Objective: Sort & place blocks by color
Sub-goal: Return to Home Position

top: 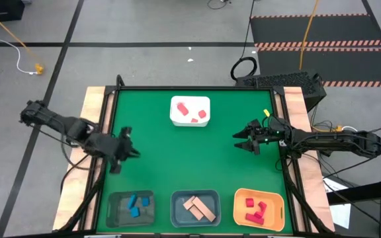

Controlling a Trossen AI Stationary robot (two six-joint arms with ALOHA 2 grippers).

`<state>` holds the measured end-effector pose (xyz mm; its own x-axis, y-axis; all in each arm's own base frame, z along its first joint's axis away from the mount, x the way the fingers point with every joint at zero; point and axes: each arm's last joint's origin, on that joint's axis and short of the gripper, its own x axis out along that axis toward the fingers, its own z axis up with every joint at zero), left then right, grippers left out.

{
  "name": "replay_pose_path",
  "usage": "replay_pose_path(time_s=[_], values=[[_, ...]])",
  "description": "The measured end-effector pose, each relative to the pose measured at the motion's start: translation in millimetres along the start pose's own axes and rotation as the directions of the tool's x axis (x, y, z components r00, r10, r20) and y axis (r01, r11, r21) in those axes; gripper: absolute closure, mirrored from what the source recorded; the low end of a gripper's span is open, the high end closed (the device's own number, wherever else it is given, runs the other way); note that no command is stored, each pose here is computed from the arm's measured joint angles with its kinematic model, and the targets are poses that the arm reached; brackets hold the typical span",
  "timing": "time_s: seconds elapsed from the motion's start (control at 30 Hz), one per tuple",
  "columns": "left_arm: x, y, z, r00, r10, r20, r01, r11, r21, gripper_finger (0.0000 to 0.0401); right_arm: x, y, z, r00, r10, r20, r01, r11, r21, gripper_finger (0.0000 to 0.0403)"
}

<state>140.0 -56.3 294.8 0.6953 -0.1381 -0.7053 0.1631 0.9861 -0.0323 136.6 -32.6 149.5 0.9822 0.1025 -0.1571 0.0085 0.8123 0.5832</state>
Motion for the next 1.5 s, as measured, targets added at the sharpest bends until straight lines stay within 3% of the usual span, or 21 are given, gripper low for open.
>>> replay_pose_path(time_s=[0.3,0.4,0.57,0.67,0.8,0.97,1.17,1.23,1.5], values=[[-36,25,-25,0.974,0.182,0.131,-0.202,0.967,0.155,0.0345,0,0,0,1.0,0.0,0.0,0.0,1.0,0.0,0.009],[-37,30,-40,0.962,0.217,0.166,-0.243,0.958,0.155,0.0343,0,0,0,1.0,0.0,0.0,0.0,1.0,0.0,0.009],[-35,35,-44,0.903,0.238,0.358,-0.301,0.945,0.132,0.0343,0,0,0,1.0,0.001,0.003,-0.001,1.0,-0.002,0.009],[-29,37,-40,0.833,0.256,0.491,-0.319,0.946,0.048,0.0343,0,0,1,1.0,0.003,0.005,-0.003,1.0,-0.003,0.009],[-12,39,-35,0.699,0.274,0.661,-0.274,0.956,-0.107,0.0343,0,0,1,1.0,0.004,0.007,-0.004,1.0,-0.004,0.009],[24,43,-51,0.606,0.293,0.74,-0.288,0.947,-0.14,0.0343,0,0,0,1.0,0.002,0.003,-0.002,1.0,-0.002,0.009],[50,48,-81,0.495,0.315,0.81,-0.207,0.948,-0.242,0.0343,0,0,1,1.0,0.003,0.005,-0.003,1.0,-0.002,0.009],[55,49,-90,0.481,0.32,0.816,-0.174,0.947,-0.269,0.0343,0,0,1,1.0,0.003,0.005,-0.003,1.0,-0.001,0.009],[57,50,-90,0.516,0.325,0.793,-0.191,0.946,-0.263,0.0343,0,0,1,1.0,0.003,0.005,-0.003,1.0,-0.003,0.009]])
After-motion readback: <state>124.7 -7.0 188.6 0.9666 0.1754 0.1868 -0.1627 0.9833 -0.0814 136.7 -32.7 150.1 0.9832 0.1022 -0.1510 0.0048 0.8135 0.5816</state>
